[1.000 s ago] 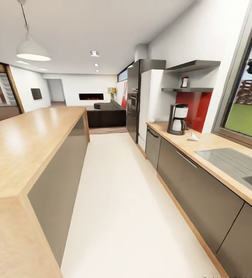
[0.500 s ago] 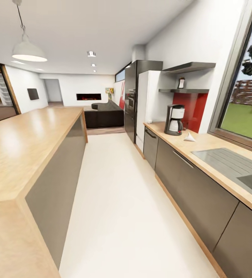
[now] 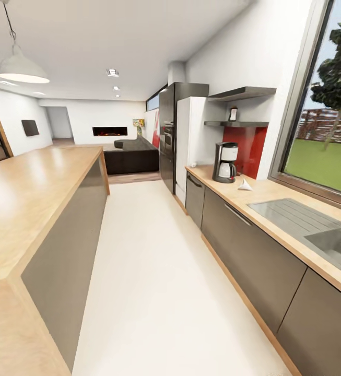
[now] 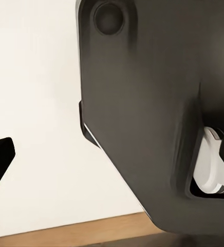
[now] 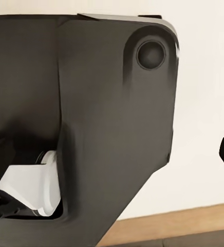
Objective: Set up a coffee station on the kitchen countertop: keep the coffee maker on the countertop, move the bottle of coffee from the kitchen shelf to the counter next to the coffee maker, place a paper coffee filter on top of the coffee maker, put the saucer next to the coffee maker with the coffee cup on the saucer, and place the electric kettle next to the coffee maker.
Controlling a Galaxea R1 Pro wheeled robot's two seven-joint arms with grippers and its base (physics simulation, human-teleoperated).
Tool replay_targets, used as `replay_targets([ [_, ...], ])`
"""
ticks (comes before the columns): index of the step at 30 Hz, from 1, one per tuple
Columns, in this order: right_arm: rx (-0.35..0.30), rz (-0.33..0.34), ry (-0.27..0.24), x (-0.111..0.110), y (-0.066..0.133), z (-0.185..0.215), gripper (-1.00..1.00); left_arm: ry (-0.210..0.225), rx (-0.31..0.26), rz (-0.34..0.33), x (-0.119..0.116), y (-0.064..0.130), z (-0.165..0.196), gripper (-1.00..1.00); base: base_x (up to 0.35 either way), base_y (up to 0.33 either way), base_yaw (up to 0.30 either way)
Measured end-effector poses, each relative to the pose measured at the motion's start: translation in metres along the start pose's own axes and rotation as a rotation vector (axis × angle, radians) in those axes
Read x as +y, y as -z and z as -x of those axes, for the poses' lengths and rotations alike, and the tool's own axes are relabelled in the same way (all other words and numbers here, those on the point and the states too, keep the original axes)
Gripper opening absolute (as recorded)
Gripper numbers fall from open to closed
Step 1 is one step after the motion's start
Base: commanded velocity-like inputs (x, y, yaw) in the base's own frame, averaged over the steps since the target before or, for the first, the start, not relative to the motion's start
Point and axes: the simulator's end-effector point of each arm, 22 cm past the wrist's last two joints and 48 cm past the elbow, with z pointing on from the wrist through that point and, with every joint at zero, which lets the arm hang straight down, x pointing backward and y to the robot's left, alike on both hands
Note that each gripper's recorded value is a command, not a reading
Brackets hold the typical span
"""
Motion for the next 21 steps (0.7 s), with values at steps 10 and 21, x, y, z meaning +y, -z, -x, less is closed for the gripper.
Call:
replay_targets([
  [10, -0.017, 0.0, -0.001, 0.0, 0.009, 0.004, 1.0, -0.002, 0.0, 0.0, 0.0, 0.008, -0.004, 1.0, 0.0, 0.0, 0.0],
  [21, -0.016, 0.001, -0.001, 0.002, 0.017, 0.0, 1.0, -0.001, 0.001, 0.0, 0.0, 0.017, -0.009, 1.0, 0.0, 0.0, 0.0],
])
